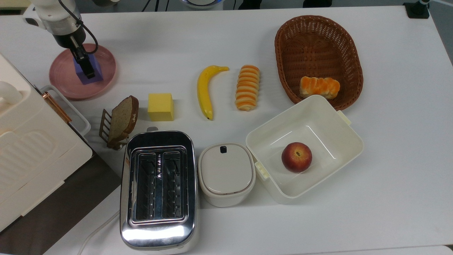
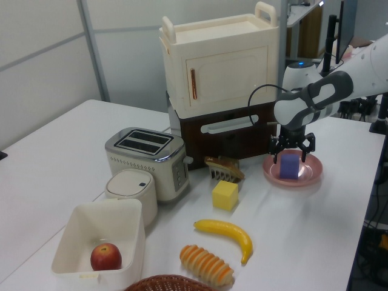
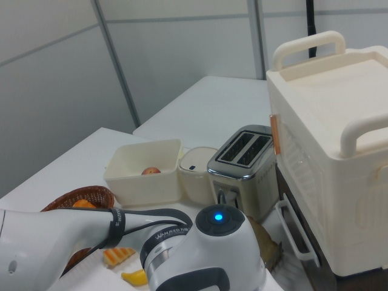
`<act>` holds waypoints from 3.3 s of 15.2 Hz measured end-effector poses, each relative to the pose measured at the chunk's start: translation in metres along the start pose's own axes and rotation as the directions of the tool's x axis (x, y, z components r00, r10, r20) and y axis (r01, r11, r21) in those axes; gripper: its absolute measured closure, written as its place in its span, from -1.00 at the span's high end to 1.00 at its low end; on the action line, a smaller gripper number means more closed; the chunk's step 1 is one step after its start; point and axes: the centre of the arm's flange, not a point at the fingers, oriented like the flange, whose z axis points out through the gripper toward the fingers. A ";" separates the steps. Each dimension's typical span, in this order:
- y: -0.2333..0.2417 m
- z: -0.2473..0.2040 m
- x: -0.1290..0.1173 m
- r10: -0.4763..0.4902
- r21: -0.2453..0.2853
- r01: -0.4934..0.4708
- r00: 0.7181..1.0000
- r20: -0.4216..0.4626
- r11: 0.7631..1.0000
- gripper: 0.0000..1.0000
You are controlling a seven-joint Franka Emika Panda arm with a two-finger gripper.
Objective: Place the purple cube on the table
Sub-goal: 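Lift the purple cube off the plate and carry it beside the butter, then lower the purple cube onto the table and open the gripper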
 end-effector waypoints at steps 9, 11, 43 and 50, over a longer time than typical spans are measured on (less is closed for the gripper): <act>-0.001 0.003 0.002 -0.031 -0.023 0.030 0.999 -0.022 0.999 0.14; -0.001 0.003 0.002 -0.032 -0.023 0.031 0.999 -0.023 0.999 0.14; -0.178 -0.066 -0.164 -0.488 -0.022 0.489 0.872 0.046 0.872 0.11; -0.164 -0.066 -0.172 -0.484 -0.031 0.486 0.873 0.057 0.873 0.11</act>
